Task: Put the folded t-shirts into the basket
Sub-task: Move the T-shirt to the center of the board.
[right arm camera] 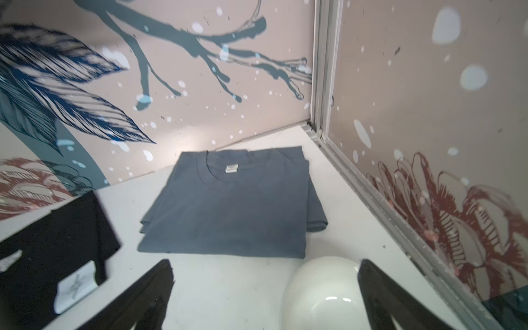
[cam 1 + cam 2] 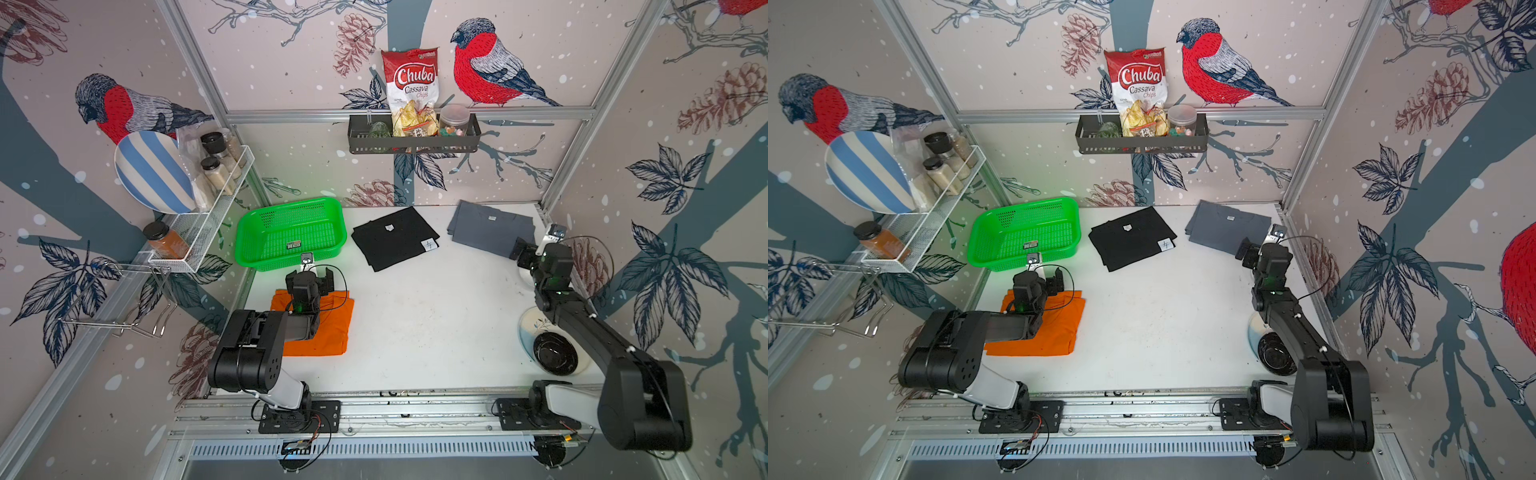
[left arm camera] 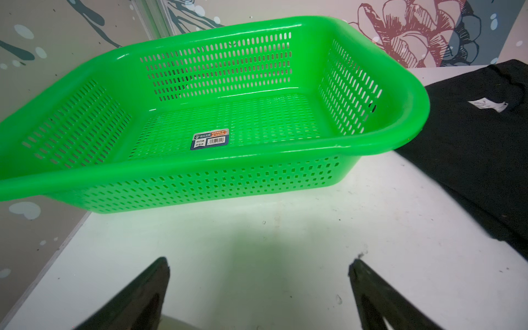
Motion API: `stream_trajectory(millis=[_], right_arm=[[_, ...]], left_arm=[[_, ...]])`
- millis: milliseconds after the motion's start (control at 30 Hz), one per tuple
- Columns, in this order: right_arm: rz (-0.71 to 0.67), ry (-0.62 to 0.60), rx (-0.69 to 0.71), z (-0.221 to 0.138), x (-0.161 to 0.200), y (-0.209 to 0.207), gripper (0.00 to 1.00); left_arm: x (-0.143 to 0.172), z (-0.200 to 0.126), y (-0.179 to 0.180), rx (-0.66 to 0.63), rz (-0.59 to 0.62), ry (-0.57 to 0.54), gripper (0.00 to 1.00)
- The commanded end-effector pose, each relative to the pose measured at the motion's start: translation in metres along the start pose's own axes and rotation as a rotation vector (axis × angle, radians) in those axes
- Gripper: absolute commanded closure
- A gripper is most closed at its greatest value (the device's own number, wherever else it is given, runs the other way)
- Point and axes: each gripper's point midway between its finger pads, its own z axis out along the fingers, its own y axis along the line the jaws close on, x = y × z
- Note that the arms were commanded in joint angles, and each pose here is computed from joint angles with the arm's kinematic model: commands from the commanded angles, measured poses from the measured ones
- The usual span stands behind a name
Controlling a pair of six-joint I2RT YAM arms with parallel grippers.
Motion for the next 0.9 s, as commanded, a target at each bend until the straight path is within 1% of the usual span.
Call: stream_trajectory(millis=[0,33,67,100,133,167,200,233,267,300,333,367,433,533,633,700,733,833,867], right_arm=[[0.222,0.190,0.203,-0.029,0.009,-0.030,0.00],[0.332,0.197,0.300,-0.041,0.006,-0.045,0.00],[0.396,0.222,0.331,-0.049,0.005,-0.052,0.00],[0.415,0.259,0.266,-0.052,0.004,-0.044,0.00],[0.418,0.265,0.194,-0.053,-0.001,-0.032,0.00],[0.398,0.259,0.150,-0.056,-0.008,-0.020,0.00],[0.349,0.247,0.123,-0.060,-0.014,-0.007,0.00],[0.267,0.233,0.103,-0.064,-0.018,0.011,0.00],[0.165,0.230,0.044,-0.071,-0.018,0.044,0.00],[0.080,0.215,0.012,-0.075,-0.018,0.068,0.00],[-0.026,0.212,-0.059,-0.083,-0.011,0.110,0.00],[-0.098,0.205,-0.114,-0.091,-0.006,0.140,0.00],[-0.258,0.216,-0.186,-0.100,0.019,0.197,0.00],[-0.470,0.214,-0.330,-0.129,0.057,0.282,0.00],[-0.634,0.257,-0.462,-0.151,0.114,0.354,0.00],[-0.703,0.309,-0.580,-0.166,0.154,0.395,0.00],[-0.729,0.341,-0.647,-0.175,0.175,0.412,0.00],[-0.753,0.432,-0.912,-0.205,0.222,0.456,0.00],[-0.744,0.448,-0.977,-0.209,0.232,0.466,0.00]], left_arm=[[-0.008,-0.007,-0.018,0.102,0.038,-0.035,0.04],[-0.009,-0.009,-0.019,0.112,0.038,-0.044,0.04],[-0.012,-0.011,-0.020,0.122,0.039,-0.055,0.04],[-0.014,-0.013,-0.022,0.136,0.043,-0.061,0.04],[-0.017,-0.014,-0.025,0.154,0.049,-0.063,0.04],[-0.022,-0.016,-0.028,0.177,0.066,-0.058,0.04],[-0.029,-0.017,-0.034,0.208,0.083,-0.051,0.04],[-0.033,-0.019,-0.037,0.227,0.093,-0.021,0.04],[-0.041,-0.021,-0.038,0.235,0.097,-0.006,0.04],[-0.049,-0.022,-0.039,0.242,0.102,0.009,0.04],[-0.062,-0.024,-0.038,0.245,0.113,0.024,0.04],[-0.068,-0.025,-0.037,0.246,0.125,0.054,0.04],[-0.083,-0.027,-0.032,0.227,0.152,0.124,0.04],[-0.089,-0.035,-0.021,0.214,0.220,0.267,0.04],[-0.085,-0.050,-0.009,0.270,0.224,0.387,0.04],[-0.079,-0.058,0.003,0.278,0.198,0.444,0.04],[-0.072,-0.063,0.008,0.278,0.198,0.492,0.04],[-0.055,-0.080,0.023,0.292,0.195,0.611,0.04],[-0.050,-0.085,0.027,0.295,0.189,0.638,0.04]])
